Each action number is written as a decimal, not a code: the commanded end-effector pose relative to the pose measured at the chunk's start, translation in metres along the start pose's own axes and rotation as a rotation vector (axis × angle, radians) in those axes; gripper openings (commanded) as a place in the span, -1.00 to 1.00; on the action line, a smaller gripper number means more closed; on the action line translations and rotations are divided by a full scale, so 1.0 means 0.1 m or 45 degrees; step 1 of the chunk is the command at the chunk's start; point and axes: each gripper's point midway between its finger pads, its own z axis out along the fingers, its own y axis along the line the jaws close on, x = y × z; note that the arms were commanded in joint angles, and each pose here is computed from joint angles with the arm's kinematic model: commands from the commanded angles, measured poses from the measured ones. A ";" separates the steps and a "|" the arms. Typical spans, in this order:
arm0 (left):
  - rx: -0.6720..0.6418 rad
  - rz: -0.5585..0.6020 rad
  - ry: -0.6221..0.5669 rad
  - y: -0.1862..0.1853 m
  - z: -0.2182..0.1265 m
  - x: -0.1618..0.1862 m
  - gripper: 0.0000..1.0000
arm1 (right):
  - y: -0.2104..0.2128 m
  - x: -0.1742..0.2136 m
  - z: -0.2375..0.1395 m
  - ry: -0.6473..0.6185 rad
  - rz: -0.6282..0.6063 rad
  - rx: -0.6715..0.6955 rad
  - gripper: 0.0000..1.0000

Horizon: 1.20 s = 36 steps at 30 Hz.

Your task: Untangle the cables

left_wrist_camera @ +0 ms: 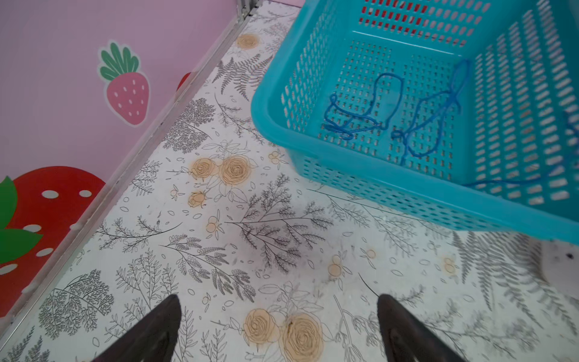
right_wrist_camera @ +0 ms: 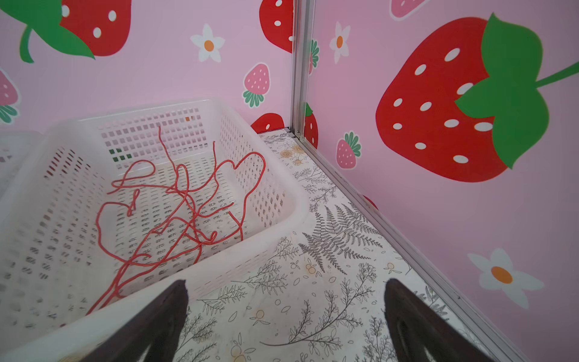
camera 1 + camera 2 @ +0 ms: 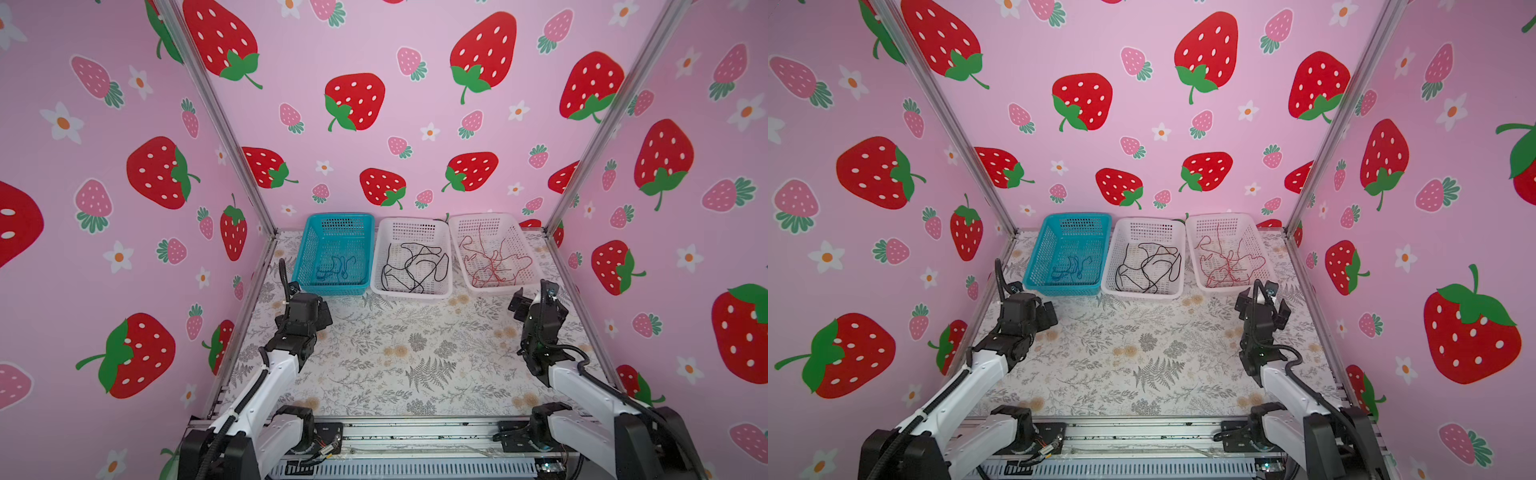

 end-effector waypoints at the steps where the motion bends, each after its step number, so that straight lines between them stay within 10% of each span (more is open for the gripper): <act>1: 0.003 -0.059 -0.098 0.01 0.09 -0.19 0.98 | -0.01 -0.17 0.04 -0.147 -0.084 0.014 0.99; 24: 0.168 -0.044 -0.380 -0.09 0.67 -0.31 0.98 | 0.20 0.24 0.36 -0.146 -0.109 -0.165 0.99; 36: 0.288 0.189 -0.311 -0.52 0.81 -0.19 0.98 | 0.23 0.26 0.39 -0.115 -0.116 -0.194 0.99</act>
